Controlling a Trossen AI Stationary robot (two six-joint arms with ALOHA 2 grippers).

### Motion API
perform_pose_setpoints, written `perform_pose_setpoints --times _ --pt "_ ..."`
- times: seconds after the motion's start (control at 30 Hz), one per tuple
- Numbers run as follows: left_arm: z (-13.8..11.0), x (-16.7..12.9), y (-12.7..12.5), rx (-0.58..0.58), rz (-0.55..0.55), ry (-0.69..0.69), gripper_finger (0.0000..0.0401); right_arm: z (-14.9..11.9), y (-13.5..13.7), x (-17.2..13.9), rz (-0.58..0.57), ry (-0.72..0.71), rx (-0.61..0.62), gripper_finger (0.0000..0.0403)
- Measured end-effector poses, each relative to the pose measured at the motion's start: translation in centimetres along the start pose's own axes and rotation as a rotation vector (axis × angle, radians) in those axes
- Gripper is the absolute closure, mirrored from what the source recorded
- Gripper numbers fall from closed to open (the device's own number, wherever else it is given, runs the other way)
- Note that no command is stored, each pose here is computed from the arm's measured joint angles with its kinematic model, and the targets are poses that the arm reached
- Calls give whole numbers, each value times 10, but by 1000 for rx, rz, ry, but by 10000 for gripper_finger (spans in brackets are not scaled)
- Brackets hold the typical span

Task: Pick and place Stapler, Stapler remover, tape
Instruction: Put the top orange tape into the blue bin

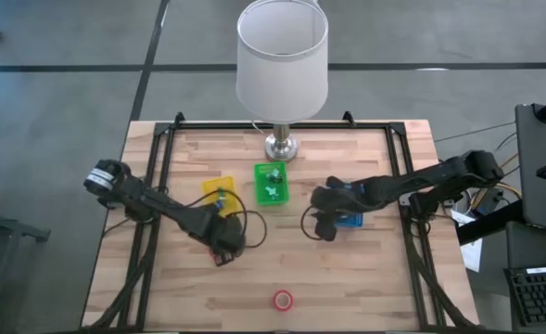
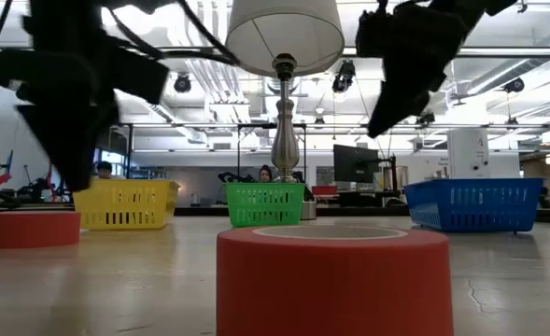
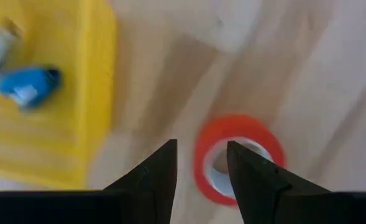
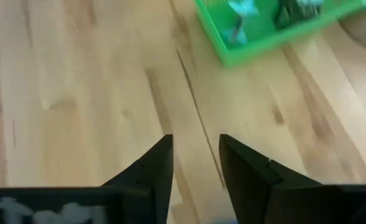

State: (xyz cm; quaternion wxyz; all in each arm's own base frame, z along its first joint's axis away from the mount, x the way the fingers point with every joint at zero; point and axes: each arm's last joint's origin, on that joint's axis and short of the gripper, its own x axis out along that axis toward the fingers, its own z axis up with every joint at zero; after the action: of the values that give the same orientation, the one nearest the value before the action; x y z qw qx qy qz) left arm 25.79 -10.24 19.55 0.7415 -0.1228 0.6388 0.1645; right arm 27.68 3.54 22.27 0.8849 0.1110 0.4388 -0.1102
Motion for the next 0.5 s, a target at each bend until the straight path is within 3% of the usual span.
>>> perform_pose_setpoints --times 0.23,0.5 --pt "-22 -1 -22 -99 -81 32 259 2 4 14 9 -18 -30 261" --pt "-33 13 -30 -86 -145 -12 259 -5 6 39 -21 52 -40 251"
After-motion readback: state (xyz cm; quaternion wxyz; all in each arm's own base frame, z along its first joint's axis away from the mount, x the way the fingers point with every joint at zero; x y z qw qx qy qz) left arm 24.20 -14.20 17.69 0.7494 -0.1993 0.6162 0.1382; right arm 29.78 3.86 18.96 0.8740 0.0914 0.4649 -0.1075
